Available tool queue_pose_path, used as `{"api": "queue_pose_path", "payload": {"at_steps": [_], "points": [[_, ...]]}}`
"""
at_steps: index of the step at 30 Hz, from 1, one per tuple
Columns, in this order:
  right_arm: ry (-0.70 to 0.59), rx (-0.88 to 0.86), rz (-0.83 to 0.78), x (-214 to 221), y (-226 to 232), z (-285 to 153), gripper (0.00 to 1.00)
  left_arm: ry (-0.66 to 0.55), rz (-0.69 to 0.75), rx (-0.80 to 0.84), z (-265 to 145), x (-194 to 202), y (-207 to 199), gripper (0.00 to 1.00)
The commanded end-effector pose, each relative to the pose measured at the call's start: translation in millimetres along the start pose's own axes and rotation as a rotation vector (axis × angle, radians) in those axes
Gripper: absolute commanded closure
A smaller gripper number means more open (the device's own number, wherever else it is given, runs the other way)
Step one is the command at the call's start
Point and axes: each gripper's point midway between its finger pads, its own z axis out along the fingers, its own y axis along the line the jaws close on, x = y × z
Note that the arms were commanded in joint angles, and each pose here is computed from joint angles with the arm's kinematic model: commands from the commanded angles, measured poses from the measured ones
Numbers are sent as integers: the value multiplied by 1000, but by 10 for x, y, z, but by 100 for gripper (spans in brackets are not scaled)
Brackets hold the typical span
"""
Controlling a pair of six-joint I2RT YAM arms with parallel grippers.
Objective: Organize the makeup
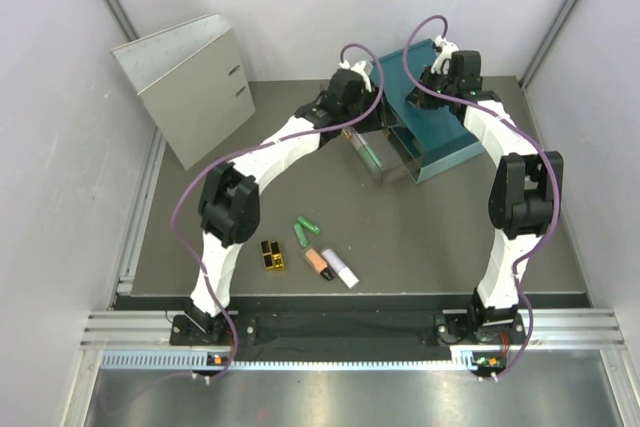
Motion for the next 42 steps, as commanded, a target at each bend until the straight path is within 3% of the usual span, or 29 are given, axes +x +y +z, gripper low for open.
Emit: {"api": "queue_pose_path", "payload": {"at_steps": [1,11,18,23,33,42], "points": [[296,89,82,960,-253,24,100,-181,210,84,-856,-623,-614,46],[316,88,92,1076,-265,37,100,-99,218,-75,-1492,64,4,43],[325,85,101,1117,-259,47,100,119,245,-186,-1616,659,458,42],[328,81,105,1134,-256,50,100,322,186,-219,-1664,1183,705,40],[346,85,107,1229,-258,16,100,610,118,-209,-1874,1830,786,34],[352,86,111,1274,-268,2,100,739,29,-181,-2091,2158,716,31]]}}
